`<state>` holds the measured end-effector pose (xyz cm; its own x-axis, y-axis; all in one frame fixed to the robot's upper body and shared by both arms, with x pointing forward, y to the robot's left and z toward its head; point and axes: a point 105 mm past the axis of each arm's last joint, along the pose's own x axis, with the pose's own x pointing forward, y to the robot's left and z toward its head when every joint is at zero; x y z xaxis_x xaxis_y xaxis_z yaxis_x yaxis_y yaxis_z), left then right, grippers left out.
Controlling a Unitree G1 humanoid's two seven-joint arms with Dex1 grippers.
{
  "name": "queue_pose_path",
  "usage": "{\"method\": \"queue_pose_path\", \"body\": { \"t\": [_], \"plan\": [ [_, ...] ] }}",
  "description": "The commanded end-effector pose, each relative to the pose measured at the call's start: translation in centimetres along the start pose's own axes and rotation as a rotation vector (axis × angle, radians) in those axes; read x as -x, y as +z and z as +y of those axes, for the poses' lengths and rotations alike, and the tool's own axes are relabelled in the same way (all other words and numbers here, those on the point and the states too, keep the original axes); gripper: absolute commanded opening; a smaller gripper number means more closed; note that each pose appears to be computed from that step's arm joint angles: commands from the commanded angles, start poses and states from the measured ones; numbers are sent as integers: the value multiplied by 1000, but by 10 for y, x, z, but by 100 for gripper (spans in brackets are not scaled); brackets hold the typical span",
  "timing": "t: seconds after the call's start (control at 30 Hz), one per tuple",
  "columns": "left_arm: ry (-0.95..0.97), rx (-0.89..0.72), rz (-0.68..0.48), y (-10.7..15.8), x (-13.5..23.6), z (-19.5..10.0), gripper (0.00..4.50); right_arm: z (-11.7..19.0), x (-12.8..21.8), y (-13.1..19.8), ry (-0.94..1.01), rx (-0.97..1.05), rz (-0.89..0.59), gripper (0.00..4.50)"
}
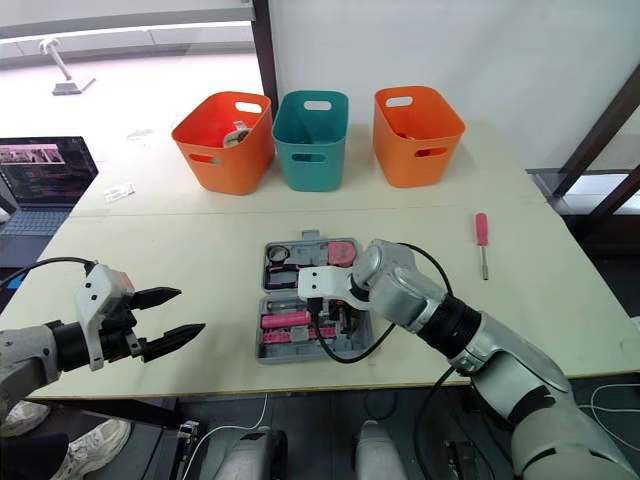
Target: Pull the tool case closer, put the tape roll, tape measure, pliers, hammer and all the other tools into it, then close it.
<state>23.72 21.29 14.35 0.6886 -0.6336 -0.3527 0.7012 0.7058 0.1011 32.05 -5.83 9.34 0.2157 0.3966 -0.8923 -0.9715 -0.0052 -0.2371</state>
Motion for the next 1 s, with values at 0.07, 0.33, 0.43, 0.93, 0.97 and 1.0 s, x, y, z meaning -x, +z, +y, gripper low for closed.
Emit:
{"method": "queue_pose_path", "body": {
  "t": [0.07, 0.33, 0.43, 0.93, 0.97, 1.0],
  "plan": [
    [-7, -35, -17, 6, -1, -2, 450, 0, 1, 14, -11, 32, -38, 5],
    [-24, -33, -19, 6, -6, -6, 450, -3, 8, 19, -27, 48, -59, 166],
    [-32, -32, -22, 7, -7, -9, 450, -5, 19, 24, -30, 36, -90, 211],
    [-76, -40, -38, 12, -16, -10, 450, -16, 68, 38, -167, -139, -674, 158],
    [-77, -42, -37, 12, -16, -10, 450, -13, 61, 34, -167, -113, -637, 134],
    [-78, -43, -38, 13, -16, -9, 450, -13, 59, 33, -214, -47, -645, 78]
  ]
}}
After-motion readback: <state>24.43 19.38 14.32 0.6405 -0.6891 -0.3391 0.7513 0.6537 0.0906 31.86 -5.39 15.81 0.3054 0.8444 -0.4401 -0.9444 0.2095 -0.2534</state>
